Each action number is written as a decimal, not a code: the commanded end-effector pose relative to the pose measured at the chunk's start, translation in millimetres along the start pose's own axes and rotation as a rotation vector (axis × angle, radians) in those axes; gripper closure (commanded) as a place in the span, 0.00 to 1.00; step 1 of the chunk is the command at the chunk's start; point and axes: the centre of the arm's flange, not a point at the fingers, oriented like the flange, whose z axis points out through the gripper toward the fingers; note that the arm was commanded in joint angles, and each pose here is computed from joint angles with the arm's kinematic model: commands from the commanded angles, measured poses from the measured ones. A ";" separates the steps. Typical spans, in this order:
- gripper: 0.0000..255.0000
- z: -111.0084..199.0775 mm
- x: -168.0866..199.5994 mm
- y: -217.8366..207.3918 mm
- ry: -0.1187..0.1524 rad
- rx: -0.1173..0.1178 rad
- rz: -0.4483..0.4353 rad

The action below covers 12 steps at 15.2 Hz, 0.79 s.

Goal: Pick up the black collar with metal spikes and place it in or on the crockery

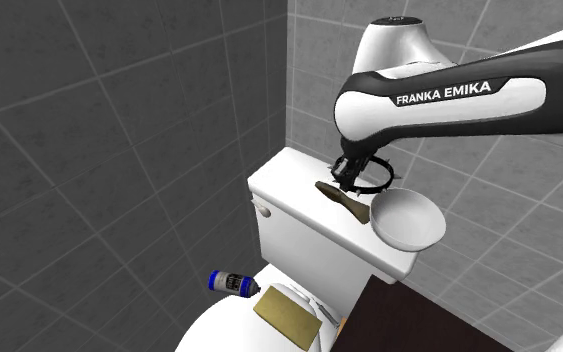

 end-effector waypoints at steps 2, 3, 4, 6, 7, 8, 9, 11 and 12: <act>1.00 -1.1 -40.8 10.1 0.000 0.000 -0.001; 1.00 -1.7 -53.5 13.6 0.000 0.000 -0.001; 1.00 -2.3 -66.2 17.2 0.000 0.000 -0.001; 1.00 -3.5 -91.6 24.3 0.000 0.000 -0.001; 1.00 -4.1 -104.3 27.8 0.000 0.000 -0.001; 1.00 -4.7 -117.0 31.4 0.000 0.000 -0.001; 1.00 -5.3 -131.0 35.3 0.000 0.000 -0.001; 1.00 5.2 -131.4 35.2 0.000 0.000 -0.001; 1.00 10.5 -131.5 35.2 0.000 0.000 -0.001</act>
